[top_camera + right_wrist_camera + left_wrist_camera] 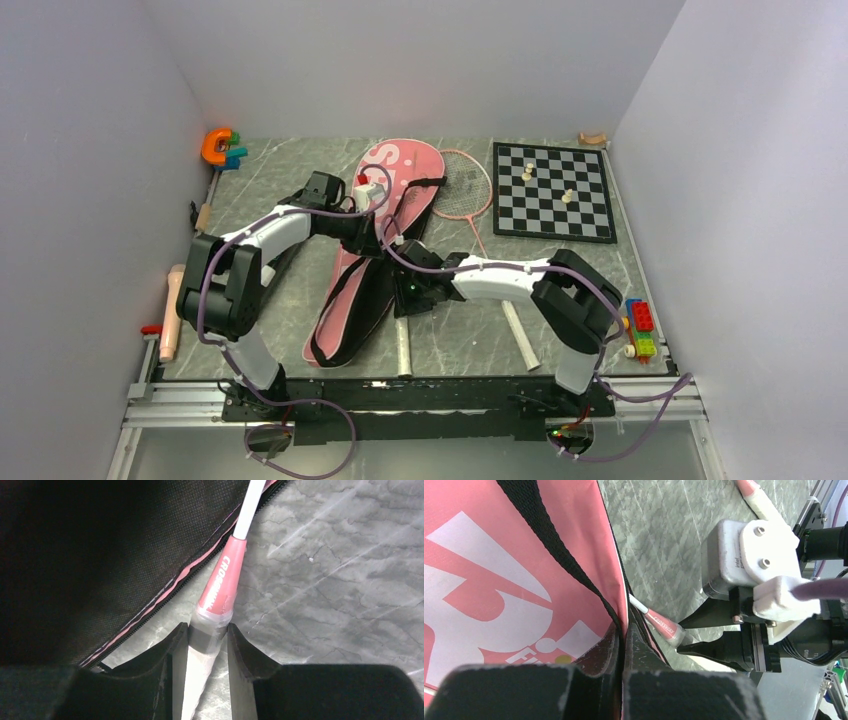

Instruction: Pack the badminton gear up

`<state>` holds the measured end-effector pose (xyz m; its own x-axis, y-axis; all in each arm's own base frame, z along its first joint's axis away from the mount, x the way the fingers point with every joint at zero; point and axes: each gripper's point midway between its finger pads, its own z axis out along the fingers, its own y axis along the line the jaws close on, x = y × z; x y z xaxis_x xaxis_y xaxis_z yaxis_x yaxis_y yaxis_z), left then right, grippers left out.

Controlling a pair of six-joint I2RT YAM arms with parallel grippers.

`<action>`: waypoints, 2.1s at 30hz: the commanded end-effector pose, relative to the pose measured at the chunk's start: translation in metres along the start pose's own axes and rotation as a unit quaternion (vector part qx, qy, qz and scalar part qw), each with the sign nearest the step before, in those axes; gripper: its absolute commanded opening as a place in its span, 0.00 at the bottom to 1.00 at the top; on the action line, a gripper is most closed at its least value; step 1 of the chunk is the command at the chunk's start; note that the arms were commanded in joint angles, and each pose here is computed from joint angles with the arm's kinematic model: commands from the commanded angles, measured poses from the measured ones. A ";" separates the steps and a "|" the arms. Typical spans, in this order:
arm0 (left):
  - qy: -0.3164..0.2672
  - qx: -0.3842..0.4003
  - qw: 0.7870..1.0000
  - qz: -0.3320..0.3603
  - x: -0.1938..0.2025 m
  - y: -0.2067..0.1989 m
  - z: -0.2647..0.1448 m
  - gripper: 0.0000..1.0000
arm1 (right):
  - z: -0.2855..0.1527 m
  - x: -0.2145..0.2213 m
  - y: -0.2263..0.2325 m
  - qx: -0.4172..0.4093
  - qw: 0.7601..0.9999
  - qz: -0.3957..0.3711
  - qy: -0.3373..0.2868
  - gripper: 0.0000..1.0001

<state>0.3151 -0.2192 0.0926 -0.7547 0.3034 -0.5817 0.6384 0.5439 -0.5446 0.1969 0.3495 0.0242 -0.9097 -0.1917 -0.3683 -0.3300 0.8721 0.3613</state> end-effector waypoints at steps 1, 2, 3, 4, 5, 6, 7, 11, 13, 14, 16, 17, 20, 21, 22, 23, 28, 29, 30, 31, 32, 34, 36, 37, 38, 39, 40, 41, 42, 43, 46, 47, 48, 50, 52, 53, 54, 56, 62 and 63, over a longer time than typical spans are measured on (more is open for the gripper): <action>-0.001 0.034 0.999 0.016 0.001 -0.017 0.003 0.00 | 0.001 -0.045 0.020 -0.049 0.997 0.010 -0.052 0.14; 0.001 0.035 0.999 0.015 0.003 -0.017 0.004 0.00 | 0.001 -0.048 0.023 -0.059 0.997 0.013 -0.054 0.13; 0.002 0.038 0.999 0.013 0.004 -0.018 0.004 0.00 | 0.001 -0.051 0.027 -0.070 0.996 0.016 -0.053 0.13; 0.004 0.038 0.999 0.013 0.004 -0.018 0.004 0.00 | 0.001 -0.056 0.030 -0.077 0.995 0.017 -0.057 0.13; 0.004 0.038 0.999 0.012 0.005 -0.018 0.004 0.00 | 0.001 -0.060 0.034 -0.086 0.994 0.017 -0.059 0.13; 0.004 0.039 0.999 0.013 0.005 -0.018 0.004 0.00 | 0.001 -0.062 0.039 -0.101 0.993 0.015 -0.058 0.15; 0.004 0.039 0.999 0.013 0.005 -0.017 0.005 0.00 | 0.000 -0.065 0.046 -0.117 0.991 0.012 -0.061 0.17; 0.008 0.039 0.999 0.013 0.007 -0.015 0.007 0.00 | -0.005 -0.072 0.063 -0.163 0.984 0.005 -0.070 0.36; 0.016 0.030 0.999 0.014 0.008 -0.009 0.009 0.00 | -0.006 -0.073 0.061 -0.172 0.983 0.015 -0.062 0.49; 0.022 0.025 0.999 0.012 0.009 -0.006 0.010 0.00 | -0.008 -0.073 0.058 -0.178 0.982 0.023 -0.058 0.54; 0.029 0.020 0.999 0.011 0.009 -0.001 0.012 0.00 | -0.016 -0.078 0.049 -0.189 0.979 0.036 -0.062 0.59; 0.029 0.019 0.999 0.010 0.009 0.000 0.013 0.00 | -0.022 -0.083 0.044 -0.191 0.978 0.038 -0.072 0.63; 0.021 0.016 1.000 0.013 0.006 0.001 0.014 0.00 | -0.041 -0.097 0.020 -0.171 0.980 0.039 -0.091 0.73; 0.018 0.014 1.000 0.013 0.005 0.002 0.013 0.00 | -0.050 -0.105 0.014 -0.163 0.981 0.036 -0.101 0.75; 0.015 0.013 1.000 0.013 0.004 0.002 0.012 0.00 | -0.059 -0.113 0.004 -0.150 0.981 0.035 -0.115 0.77; 0.014 0.012 1.000 0.013 0.004 0.002 0.012 0.00 | -0.068 -0.123 -0.008 -0.134 0.982 0.035 -0.130 0.79; 0.001 0.000 1.000 0.006 0.002 0.005 0.006 0.00 | -0.095 -0.159 -0.103 0.048 0.978 0.069 -0.191 0.84; -0.003 -0.002 1.000 0.003 0.001 0.006 0.004 0.00 | -0.093 -0.159 -0.129 0.094 0.975 0.082 -0.186 0.85; -0.008 -0.003 1.000 -0.001 -0.001 0.006 0.001 0.00 | -0.091 -0.156 -0.151 0.136 0.970 0.097 -0.175 0.85; -0.013 -0.003 1.000 -0.002 -0.002 0.006 -0.001 0.00 | -0.086 -0.151 -0.168 0.167 0.967 0.104 -0.162 0.84; -0.018 -0.003 1.000 -0.004 -0.003 0.006 -0.004 0.00 | -0.081 -0.147 -0.181 0.191 0.963 0.110 -0.154 0.84; -0.028 -0.002 1.000 -0.006 -0.006 0.005 -0.011 0.00 | -0.072 -0.139 -0.200 0.226 0.957 0.114 -0.142 0.82; -0.037 -0.001 0.999 -0.009 -0.007 0.003 -0.018 0.00 | -0.066 -0.134 -0.214 0.255 0.950 0.118 -0.135 0.81; -0.042 -0.001 0.999 -0.012 -0.007 0.003 -0.022 0.00 | -0.063 -0.134 -0.219 0.266 0.947 0.117 -0.134 0.80; -0.045 0.000 0.999 -0.014 -0.006 0.003 -0.025 0.00 | -0.060 -0.133 -0.222 0.271 0.947 0.115 -0.133 0.79; -0.047 -0.001 0.999 -0.015 -0.005 0.004 -0.027 0.00 | -0.057 -0.134 -0.224 0.275 0.946 0.112 -0.132 0.79; -0.047 -0.002 0.999 -0.015 -0.004 0.004 -0.029 0.00 | -0.055 -0.134 -0.227 0.281 0.944 0.109 -0.131 0.77; -0.048 -0.003 0.999 -0.015 -0.003 0.004 -0.031 0.00 | -0.051 -0.133 -0.230 0.287 0.944 0.105 -0.126 0.76; -0.048 -0.003 0.999 -0.018 -0.001 0.004 -0.032 0.00 | -0.049 -0.133 -0.233 0.292 0.943 0.101 -0.123 0.75; -0.050 -0.003 0.999 -0.019 0.000 0.005 -0.033 0.00 | -0.047 -0.133 -0.236 0.298 0.942 0.098 -0.121 0.74; -0.055 -0.005 0.998 -0.020 0.000 0.005 -0.037 0.00 | -0.039 -0.129 -0.241 0.302 0.942 0.090 -0.113 0.69; -0.056 -0.005 0.998 -0.021 0.001 0.005 -0.038 0.00 | -0.037 -0.127 -0.241 0.300 0.943 0.090 -0.110 0.66; -0.057 -0.006 0.998 -0.020 0.001 0.005 -0.039 0.00 | -0.034 -0.124 -0.241 0.294 0.945 0.091 -0.107 0.60; -0.059 -0.007 0.998 -0.022 0.001 0.006 -0.040 0.00 | -0.028 -0.120 -0.237 0.278 0.950 0.095 -0.105 0.48; -0.064 -0.007 0.998 -0.025 0.000 0.006 -0.043 0.00 | -0.025 -0.118 -0.232 0.258 0.955 0.098 -0.110 0.40; -0.067 -0.008 0.997 -0.026 0.001 0.006 -0.044 0.00 | -0.024 -0.118 -0.229 0.252 0.956 0.098 -0.114 0.35; -0.069 -0.008 0.997 -0.027 0.003 0.006 -0.046 0.00 | -0.024 -0.119 -0.227 0.245 0.958 0.097 -0.116 0.29; -0.071 -0.007 0.997 -0.030 0.006 0.005 -0.047 0.00 | -0.026 -0.126 -0.219 0.235 0.960 0.089 -0.127 0.18; -0.075 -0.012 0.997 -0.033 0.010 0.006 -0.052 0.00 | -0.037 -0.159 -0.198 0.237 0.956 0.050 -0.165 0.00; -0.077 -0.012 0.996 -0.033 0.009 0.007 -0.053 0.00 | -0.040 -0.165 -0.195 0.239 0.955 0.047 -0.172 0.00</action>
<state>0.3100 -0.1659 0.0951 -0.7835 0.1647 -0.5992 0.5508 0.6305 -0.5469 0.3814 0.1821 0.0190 -0.8212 0.0032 -0.5707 -0.0108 0.9997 0.0212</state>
